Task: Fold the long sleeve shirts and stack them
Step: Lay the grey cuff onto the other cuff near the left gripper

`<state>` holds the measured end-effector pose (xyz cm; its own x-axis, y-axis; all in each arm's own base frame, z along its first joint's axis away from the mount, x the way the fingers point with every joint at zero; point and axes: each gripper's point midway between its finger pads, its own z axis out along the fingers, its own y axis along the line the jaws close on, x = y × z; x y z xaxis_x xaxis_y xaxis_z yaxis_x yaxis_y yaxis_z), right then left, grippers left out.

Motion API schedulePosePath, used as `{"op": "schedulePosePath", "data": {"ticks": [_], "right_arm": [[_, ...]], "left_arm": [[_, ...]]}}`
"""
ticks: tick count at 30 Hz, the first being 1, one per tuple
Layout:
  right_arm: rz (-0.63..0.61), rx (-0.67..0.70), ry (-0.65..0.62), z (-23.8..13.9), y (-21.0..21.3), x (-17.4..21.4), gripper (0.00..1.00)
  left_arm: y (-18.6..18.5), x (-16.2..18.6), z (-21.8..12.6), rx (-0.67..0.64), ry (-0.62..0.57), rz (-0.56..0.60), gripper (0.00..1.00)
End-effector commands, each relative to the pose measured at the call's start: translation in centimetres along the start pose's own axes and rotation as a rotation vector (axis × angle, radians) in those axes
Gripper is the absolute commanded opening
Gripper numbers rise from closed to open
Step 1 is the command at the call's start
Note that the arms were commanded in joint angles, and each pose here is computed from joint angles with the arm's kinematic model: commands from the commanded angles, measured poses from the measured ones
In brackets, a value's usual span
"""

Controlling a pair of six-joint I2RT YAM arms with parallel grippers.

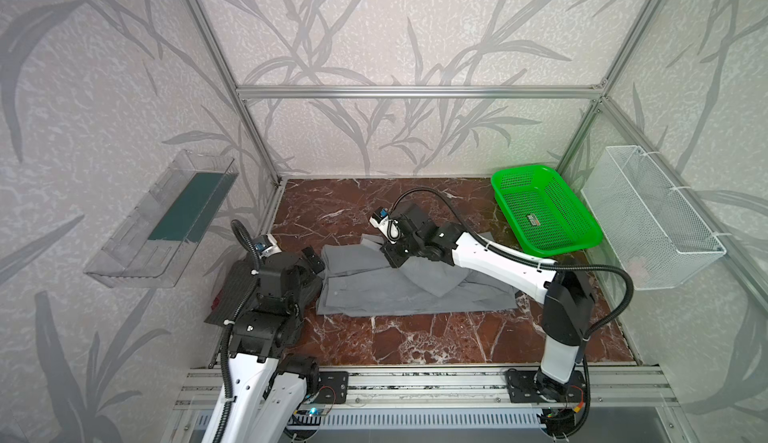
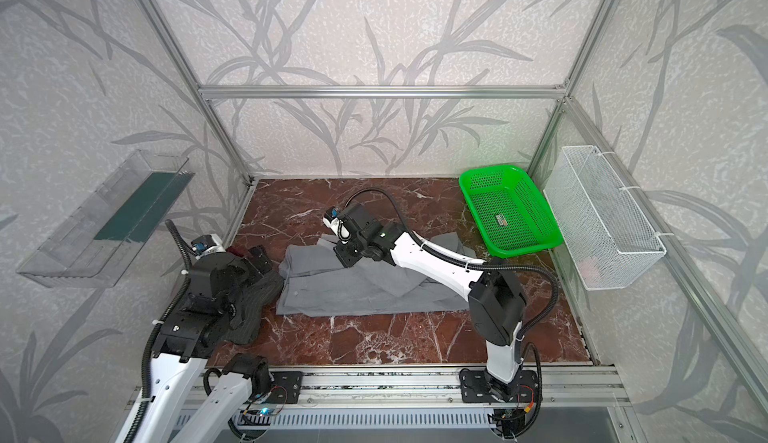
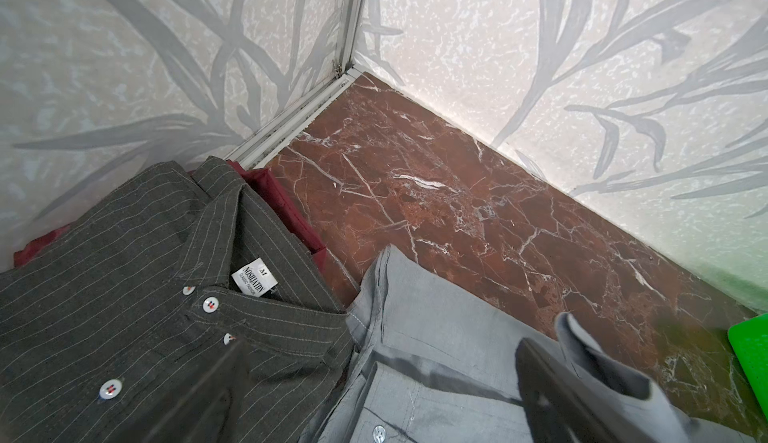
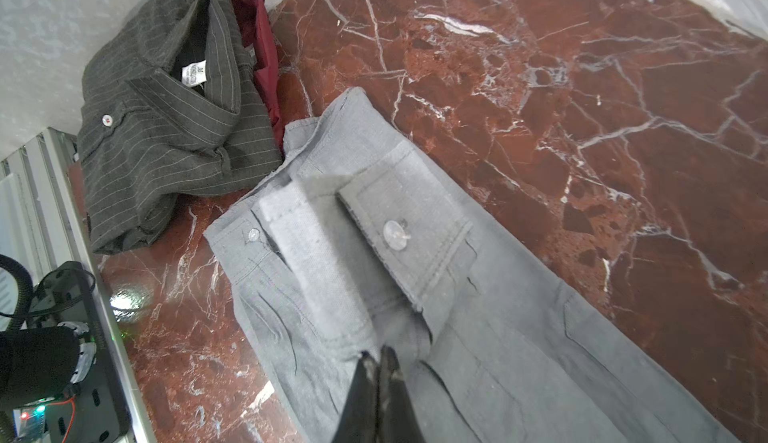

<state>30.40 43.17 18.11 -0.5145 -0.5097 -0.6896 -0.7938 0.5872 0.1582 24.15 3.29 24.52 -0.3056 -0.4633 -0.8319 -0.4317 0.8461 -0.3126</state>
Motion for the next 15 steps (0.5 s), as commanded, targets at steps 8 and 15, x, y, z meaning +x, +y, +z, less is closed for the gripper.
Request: {"op": "schedulePosePath", "data": {"ticks": [8,15], "right_arm": [[-0.134,-0.015,0.064,4.7,2.4,-0.1,0.0],[-0.158,-0.044,0.146,7.9,3.6,2.3,0.0]], "left_arm": [[0.7,-0.5,0.2,-0.03,-0.041,-0.007,0.99],[0.9,-0.4,0.3,-0.038,-0.042,-0.007,0.99]]}}
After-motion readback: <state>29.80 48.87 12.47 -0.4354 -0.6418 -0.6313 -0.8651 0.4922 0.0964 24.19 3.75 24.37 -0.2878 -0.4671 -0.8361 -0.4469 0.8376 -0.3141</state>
